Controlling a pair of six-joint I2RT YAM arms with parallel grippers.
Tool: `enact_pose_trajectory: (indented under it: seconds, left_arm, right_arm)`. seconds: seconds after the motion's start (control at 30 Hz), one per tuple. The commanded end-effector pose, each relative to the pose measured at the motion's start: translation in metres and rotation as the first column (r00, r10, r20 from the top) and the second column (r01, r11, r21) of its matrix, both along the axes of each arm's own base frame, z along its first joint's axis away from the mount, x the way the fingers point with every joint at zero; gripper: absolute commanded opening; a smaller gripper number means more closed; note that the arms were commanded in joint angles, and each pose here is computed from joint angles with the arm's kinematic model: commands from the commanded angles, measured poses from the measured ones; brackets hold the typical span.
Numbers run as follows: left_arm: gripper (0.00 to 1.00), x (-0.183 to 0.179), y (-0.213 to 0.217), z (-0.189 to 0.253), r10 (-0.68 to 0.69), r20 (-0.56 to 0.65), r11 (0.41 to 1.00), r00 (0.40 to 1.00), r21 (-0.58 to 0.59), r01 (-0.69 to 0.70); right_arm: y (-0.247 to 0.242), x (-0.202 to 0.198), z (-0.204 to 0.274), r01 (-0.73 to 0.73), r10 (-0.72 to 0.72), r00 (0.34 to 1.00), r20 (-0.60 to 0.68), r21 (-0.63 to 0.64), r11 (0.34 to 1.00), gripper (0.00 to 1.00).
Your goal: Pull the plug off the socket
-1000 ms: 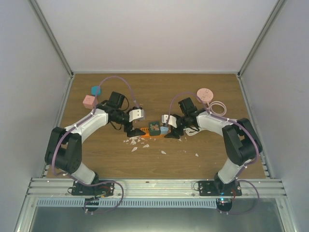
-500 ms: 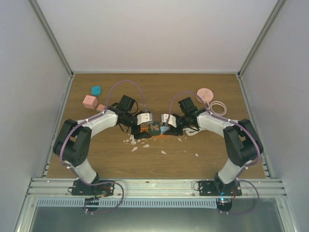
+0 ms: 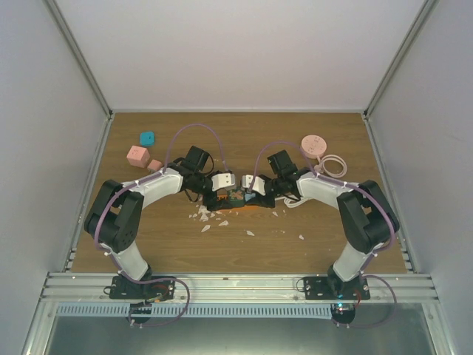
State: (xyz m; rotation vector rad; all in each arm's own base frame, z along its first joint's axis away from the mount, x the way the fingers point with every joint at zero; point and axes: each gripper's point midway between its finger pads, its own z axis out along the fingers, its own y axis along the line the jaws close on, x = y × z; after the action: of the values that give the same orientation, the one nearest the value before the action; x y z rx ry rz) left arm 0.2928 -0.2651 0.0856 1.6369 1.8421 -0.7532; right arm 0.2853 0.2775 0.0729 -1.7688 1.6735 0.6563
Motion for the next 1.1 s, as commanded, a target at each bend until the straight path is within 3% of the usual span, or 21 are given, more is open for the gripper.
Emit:
enact_pose_trajectory:
  seconds: [0.0, 0.5, 0.83, 1.07]
  left_arm:
    - [0.82, 0.009, -0.011, 0.012, -0.017, 0.056, 0.999, 0.998, -0.039, 0.019]
    - [0.80, 0.005, -0.023, 0.009, -0.053, 0.084, 0.997, 0.995, -0.052, 0.057]
    - [0.69, -0.001, -0.021, 0.006, -0.064, 0.081, 0.997, 0.995, -0.043, 0.067]
    - [0.51, -0.002, -0.015, 0.018, -0.053, 0.094, 0.996, 0.994, -0.063, 0.059]
  right_arm:
    - [0.008, -0.003, -0.009, 0.010, -0.010, 0.999, -0.032, 0.004, 1.000, 0.36]
    - [-0.012, -0.003, -0.005, 0.039, -0.040, 0.998, -0.040, -0.028, 0.999, 0.46]
    - [-0.001, -0.005, -0.008, 0.046, -0.046, 0.997, -0.062, -0.005, 0.999, 0.30]
    - [0.005, -0.005, -0.013, 0.055, -0.056, 0.996, -0.075, -0.006, 0.998, 0.22]
